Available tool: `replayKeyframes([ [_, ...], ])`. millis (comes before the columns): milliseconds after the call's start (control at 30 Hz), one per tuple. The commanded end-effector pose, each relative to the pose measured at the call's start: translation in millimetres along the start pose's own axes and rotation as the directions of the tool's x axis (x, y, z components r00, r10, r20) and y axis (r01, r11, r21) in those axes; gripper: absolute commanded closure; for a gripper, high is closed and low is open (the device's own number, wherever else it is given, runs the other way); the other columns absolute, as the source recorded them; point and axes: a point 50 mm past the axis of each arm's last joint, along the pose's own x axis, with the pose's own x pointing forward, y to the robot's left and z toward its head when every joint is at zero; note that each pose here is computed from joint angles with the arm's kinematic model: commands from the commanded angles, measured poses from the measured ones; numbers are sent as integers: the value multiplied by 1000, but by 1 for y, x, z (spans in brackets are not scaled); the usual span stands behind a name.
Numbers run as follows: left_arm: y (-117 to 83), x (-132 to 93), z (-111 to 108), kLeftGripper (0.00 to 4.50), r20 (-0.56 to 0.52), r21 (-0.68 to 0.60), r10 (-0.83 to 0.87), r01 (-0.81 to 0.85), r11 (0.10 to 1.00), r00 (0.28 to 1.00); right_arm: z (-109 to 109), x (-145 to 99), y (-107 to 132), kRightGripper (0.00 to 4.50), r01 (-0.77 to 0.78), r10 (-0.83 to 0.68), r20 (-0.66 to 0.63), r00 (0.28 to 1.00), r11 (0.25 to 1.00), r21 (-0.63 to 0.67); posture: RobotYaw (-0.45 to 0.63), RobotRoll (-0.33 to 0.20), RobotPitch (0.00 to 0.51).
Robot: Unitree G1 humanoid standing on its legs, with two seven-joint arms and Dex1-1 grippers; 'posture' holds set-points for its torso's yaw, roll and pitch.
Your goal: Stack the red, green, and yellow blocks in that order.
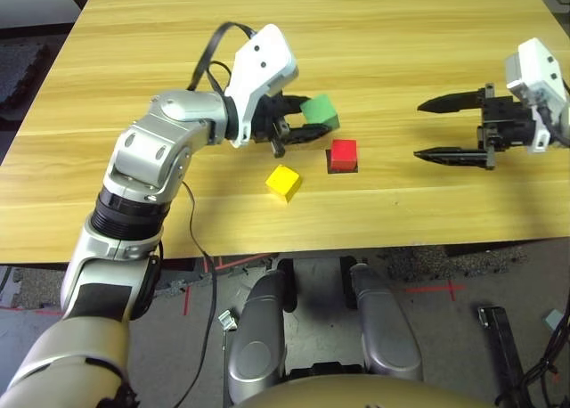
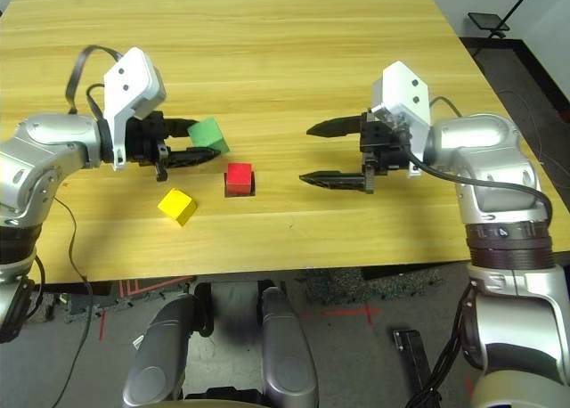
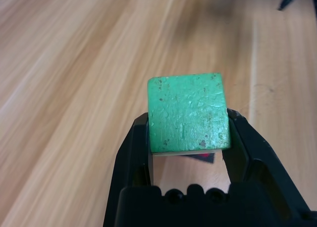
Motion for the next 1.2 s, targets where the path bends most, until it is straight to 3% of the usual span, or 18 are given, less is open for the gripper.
replayKeyframes([
  [33, -9, 10, 7, 2429, 4, 58, -60, 60, 997, 998, 3, -4, 0, 0, 9, -9, 10, 1000, 1000, -8, 251, 97, 300],
  [300, -13, 24, 6, 2429, -18, 123, -121, 123, 985, 992, 1, -3, 2, 0, 15, -15, 13, 1000, 1000, -4, 236, 98, 302],
  [600, 0, 37, 4, 2429, -21, 146, -123, 125, 981, 992, 3, -2, 4, 0, 20, -20, 26, 999, 1000, -4, 220, 95, 304],
  [1200, 0, 37, -12, 2429, -73, 165, -187, 197, 966, 980, 5, 3, 6, 0, 29, -29, 45, 999, 1000, -2, 205, 87, 311],
])
